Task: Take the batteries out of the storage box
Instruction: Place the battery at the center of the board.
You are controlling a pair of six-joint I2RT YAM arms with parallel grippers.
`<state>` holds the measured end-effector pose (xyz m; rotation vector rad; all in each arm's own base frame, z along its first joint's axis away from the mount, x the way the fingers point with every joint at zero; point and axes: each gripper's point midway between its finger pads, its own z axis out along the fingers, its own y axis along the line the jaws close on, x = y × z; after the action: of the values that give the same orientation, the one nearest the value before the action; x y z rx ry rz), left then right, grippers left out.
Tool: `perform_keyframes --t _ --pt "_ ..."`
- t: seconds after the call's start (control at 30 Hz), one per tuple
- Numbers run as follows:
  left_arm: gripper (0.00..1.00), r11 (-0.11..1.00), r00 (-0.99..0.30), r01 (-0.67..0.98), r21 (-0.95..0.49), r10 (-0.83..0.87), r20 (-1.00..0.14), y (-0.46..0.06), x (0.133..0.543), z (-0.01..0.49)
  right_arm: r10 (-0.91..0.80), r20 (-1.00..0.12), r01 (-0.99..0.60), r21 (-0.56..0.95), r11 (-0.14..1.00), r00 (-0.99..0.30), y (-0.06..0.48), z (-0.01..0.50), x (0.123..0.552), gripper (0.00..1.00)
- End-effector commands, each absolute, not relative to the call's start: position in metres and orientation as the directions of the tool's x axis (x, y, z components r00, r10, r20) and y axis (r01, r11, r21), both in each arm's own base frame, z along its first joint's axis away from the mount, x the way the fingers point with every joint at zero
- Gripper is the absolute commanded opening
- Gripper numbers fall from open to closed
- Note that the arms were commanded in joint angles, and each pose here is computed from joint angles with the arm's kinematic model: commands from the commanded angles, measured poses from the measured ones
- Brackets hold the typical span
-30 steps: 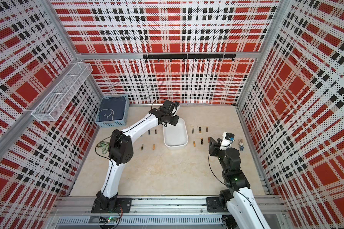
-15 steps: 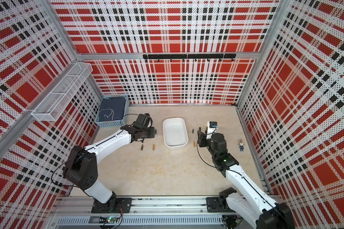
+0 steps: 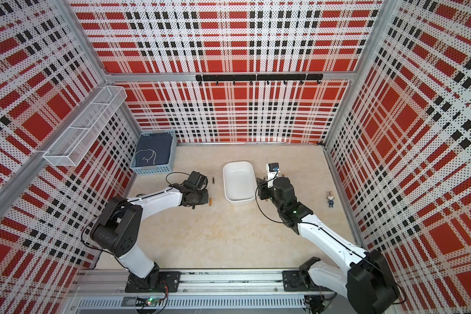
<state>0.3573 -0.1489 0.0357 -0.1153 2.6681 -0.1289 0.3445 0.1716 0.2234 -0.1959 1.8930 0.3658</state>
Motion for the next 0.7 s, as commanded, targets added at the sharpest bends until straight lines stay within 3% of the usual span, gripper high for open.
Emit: perform_keyframes --t 0.0,0.47,0.67 --pt "0.0 0.992 -0.888 -0.07 -0.108 -0.111 -0.446 -0.149 0.362 0.026 0.046 -0.95 -0.294 0.141 0.945 -0.308 0.168 0.234 0.345 0.54" --pt "0.0 0.993 -0.903 -0.09 -0.075 -0.113 -0.413 -0.147 0.352 0.007 0.03 -0.957 -0.237 0.102 0.966 -0.288 0.154 0.23 0.343 0.56" --pt "0.34 0.993 -0.901 -0.085 -0.081 -0.111 -0.419 -0.149 0.354 0.01 0.029 -0.96 -0.229 0.095 0.969 -0.278 0.152 0.233 0.344 0.57"
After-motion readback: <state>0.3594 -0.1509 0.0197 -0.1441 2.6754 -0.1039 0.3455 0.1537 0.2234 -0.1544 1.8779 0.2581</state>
